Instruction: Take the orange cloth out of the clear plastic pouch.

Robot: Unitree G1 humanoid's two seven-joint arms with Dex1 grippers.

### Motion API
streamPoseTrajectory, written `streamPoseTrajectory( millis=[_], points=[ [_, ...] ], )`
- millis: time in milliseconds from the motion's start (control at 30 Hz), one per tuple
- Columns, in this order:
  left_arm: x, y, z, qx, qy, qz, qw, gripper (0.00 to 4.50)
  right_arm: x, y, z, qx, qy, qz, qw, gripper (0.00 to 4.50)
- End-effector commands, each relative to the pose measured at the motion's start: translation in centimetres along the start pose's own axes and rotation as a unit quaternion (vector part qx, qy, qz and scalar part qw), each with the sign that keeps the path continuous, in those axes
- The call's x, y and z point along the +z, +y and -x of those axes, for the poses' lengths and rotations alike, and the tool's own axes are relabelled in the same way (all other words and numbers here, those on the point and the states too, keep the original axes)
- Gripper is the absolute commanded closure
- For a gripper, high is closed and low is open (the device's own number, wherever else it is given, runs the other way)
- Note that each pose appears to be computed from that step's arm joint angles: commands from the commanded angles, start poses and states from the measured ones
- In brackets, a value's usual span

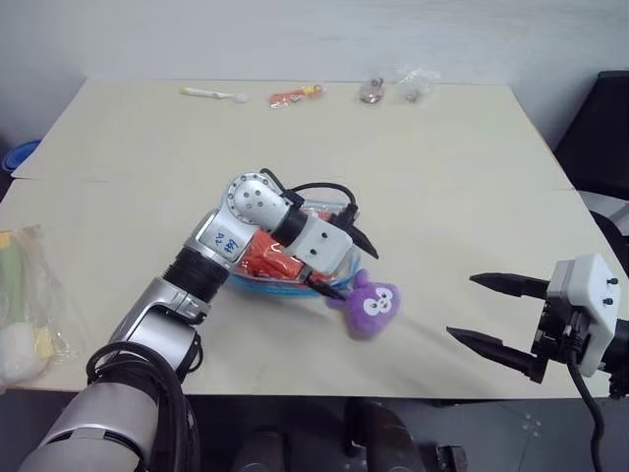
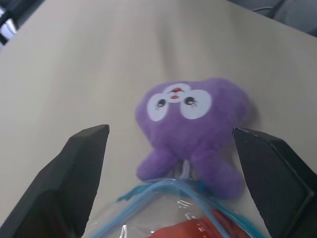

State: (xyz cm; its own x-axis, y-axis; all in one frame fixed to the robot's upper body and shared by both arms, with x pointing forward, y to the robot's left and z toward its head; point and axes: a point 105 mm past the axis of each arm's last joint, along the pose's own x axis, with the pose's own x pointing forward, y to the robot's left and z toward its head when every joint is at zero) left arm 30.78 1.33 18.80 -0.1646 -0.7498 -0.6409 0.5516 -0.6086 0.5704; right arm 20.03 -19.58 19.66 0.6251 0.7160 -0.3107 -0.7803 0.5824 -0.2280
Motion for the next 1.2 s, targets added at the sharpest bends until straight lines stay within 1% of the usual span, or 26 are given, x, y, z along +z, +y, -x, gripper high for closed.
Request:
streamPoseTrajectory(
  millis=[33, 100, 267, 400, 500, 567, 600, 667, 767, 867, 933, 1000, 1033, 1100, 1200],
  points=[
    [0.0, -0.7, -1.2, -0.047, 0.014, -0.054, 0.997, 0.25, 0.9, 0.2, 0.2, -0.01, -0.015, 0.015, 1.0, 0.0],
    [-0.3, -0.9, -1.9, -0.061, 0.014, -0.055, 0.997, 0.25, 1.0, 0.2, 0.1, -0.011, -0.017, 0.015, 1.0, 0.0],
    [-0.2, -0.6, -3.7, -0.069, -0.004, -0.059, 0.996, 0.25, 1.2, 0.5, -0.4, -0.007, -0.024, 0.013, 1.0, 0.0],
    [-0.1, 0.6, -4.9, -0.04, -0.013, -0.06, 0.997, 0.25, 1.3, 0.7, -0.7, -0.004, -0.028, 0.013, 1.0, 0.0],
    [-0.1, 0.5, -4.8, -0.04, -0.022, -0.064, 0.997, 0.89, 1.3, 0.8, -0.9, 0.0, -0.029, 0.013, 1.0, 0.0],
    [0.0, 0.4, -4.7, -0.038, -0.026, -0.065, 0.997, 1.49, 1.4, 0.9, -0.9, 0.004, -0.029, 0.012, 1.0, 0.0],
    [0.1, 0.4, -4.4, -0.036, -0.032, -0.06, 0.997, 1.92, 1.3, 1.0, -1.0, 0.008, -0.029, 0.012, 0.999, 0.0],
    [0.3, 0.1, -3.9, -0.036, -0.042, -0.049, 0.997, 2.51, 1.3, 1.0, -1.0, 0.013, -0.028, 0.013, 0.999, 0.0],
    [0.5, -1.3, -2.3, -0.05, -0.047, -0.028, 0.997, 3.41, 1.4, 1.1, -1.3, 0.03, -0.03, 0.017, 0.999, 0.0],
    [0.1, -3.1, -1.1, -0.064, -0.024, -0.01, 0.998, 4.46, 1.5, 0.9, -1.6, 0.045, -0.029, 0.023, 0.998, 0.0],
    [-0.1, -4.3, -0.6, -0.073, -0.012, -0.001, 0.997, 4.46, 1.5, 0.6, -1.9, 0.052, -0.031, 0.026, 0.998, 0.0],
    [-0.1, -4.5, -0.7, -0.063, -0.005, -0.004, 0.998, 4.46, 1.6, 0.3, -2.1, 0.057, -0.032, 0.03, 0.997, 0.0],
    [-0.1, -4.2, -0.8, -0.053, -0.005, -0.005, 0.999, 4.46, 1.6, 0.1, -2.2, 0.058, -0.033, 0.031, 0.997, 0.0],
    [0.1, -2.6, -1.3, -0.017, -0.008, -0.013, 1.0, 4.46, 1.8, -0.1, -2.4, 0.058, -0.036, 0.035, 0.997, 0.0],
    [0.8, -0.6, -1.5, 0.024, -0.02, -0.021, 0.999, 3.87, 1.9, -0.1, -2.5, 0.06, -0.038, 0.037, 0.997, 0.0]
  ],
)
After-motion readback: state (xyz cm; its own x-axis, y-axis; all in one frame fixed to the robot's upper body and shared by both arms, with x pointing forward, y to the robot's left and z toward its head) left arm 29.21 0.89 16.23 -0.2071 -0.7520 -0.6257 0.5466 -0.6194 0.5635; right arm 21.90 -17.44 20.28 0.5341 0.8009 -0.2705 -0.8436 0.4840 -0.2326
